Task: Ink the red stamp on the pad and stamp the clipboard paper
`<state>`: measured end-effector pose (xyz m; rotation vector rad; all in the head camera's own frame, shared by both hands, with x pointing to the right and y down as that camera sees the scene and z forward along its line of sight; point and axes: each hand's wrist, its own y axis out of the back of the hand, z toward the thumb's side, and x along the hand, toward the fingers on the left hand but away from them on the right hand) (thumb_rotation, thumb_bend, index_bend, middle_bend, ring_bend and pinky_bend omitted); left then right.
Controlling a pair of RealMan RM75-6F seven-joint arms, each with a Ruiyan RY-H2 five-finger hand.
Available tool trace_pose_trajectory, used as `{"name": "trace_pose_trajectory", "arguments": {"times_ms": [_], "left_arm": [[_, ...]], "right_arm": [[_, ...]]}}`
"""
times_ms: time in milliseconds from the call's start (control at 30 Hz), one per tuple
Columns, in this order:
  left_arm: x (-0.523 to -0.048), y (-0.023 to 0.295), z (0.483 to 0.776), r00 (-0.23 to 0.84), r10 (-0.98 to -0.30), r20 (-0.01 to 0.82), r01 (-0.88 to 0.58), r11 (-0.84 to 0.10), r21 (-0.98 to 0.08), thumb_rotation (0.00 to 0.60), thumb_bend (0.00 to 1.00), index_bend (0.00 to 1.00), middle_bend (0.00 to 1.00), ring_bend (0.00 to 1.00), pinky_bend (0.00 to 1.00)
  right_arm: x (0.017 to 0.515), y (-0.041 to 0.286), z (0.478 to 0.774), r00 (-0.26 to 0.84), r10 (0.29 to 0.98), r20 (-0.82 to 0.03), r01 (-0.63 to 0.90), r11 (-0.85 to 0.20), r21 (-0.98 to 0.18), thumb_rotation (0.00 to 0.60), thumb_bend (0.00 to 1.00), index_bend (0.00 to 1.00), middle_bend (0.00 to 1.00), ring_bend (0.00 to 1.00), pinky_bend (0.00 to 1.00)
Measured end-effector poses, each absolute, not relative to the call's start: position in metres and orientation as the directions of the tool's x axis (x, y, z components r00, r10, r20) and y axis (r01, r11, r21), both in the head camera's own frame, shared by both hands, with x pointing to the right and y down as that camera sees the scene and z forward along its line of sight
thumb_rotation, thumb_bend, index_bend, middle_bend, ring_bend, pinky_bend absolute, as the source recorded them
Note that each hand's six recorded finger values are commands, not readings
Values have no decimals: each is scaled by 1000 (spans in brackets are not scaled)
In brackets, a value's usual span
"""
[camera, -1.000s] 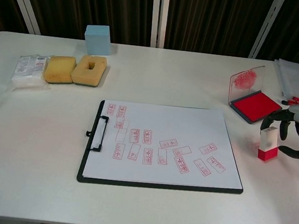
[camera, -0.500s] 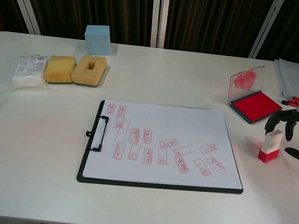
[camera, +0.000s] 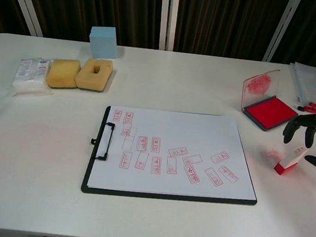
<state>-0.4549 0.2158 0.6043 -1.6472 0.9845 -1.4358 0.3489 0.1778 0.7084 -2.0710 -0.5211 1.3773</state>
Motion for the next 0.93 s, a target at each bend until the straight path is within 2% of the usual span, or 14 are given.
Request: {"name": "trace_pose_trajectory", "arguments": {"times_ms": [200, 300, 333, 367, 400, 467, 533, 633, 733, 833, 933], "left_arm": [[-454, 215, 602, 86, -898, 431, -82, -437, -895, 444, 123, 80, 66, 96, 189], [-452, 214, 599, 88, -902, 423, -82, -430, -899, 445, 123, 80, 66, 96, 188], [-452, 214, 598, 89, -903, 419, -82, -426, -901, 444, 122, 80, 66, 96, 188], [-451, 213, 597, 89, -905, 416, -82, -422, -903, 444, 123, 80, 66, 96, 188], [-450, 213, 596, 90, -907, 410, -82, -417, -905, 444, 123, 80, 66, 96, 188], [-449, 212, 593, 91, -911, 402, -80, -409, -909, 443, 123, 80, 66, 96, 188], [-449, 210, 590, 90, -916, 390, -76, -397, -915, 442, 123, 80, 66, 96, 187], [-450, 209, 586, 85, -923, 375, -72, -381, -922, 440, 123, 80, 66, 96, 187], [-452, 209, 584, 84, -923, 376, -66, -381, -922, 444, 122, 80, 66, 96, 187], [-453, 208, 583, 80, -924, 373, -66, -378, -923, 441, 123, 80, 66, 96, 187], [-455, 206, 582, 78, -926, 370, -68, -375, -925, 440, 123, 80, 66, 96, 187]], "right_arm": [[351, 170, 681, 411, 659, -630, 33, -702, -712, 600, 292, 326, 208, 376, 588], [356, 163, 657, 417, 714, -563, 71, -643, -762, 600, 249, 232, 194, 320, 505], [358, 160, 650, 416, 734, -537, 83, -618, -782, 600, 235, 192, 175, 269, 444], [360, 158, 642, 412, 757, -507, 93, -588, -803, 600, 219, 126, 128, 171, 323], [364, 155, 631, 402, 789, -464, 98, -541, -835, 600, 202, 54, 62, 67, 157], [372, 152, 616, 377, 835, -401, 84, -462, -883, 600, 185, 0, 4, 0, 12], [384, 153, 605, 325, 877, -354, 31, -383, -923, 600, 178, 0, 0, 0, 0], [406, 160, 596, 206, 920, -333, -78, -324, -943, 600, 177, 0, 0, 0, 0], [432, 170, 593, 74, 940, -334, -148, -321, -935, 600, 176, 0, 0, 0, 0], [457, 187, 591, -67, 941, -332, -134, -339, -931, 600, 176, 0, 0, 0, 0], [467, 196, 589, -140, 940, -310, -106, -326, -939, 600, 176, 0, 0, 0, 0]]}}
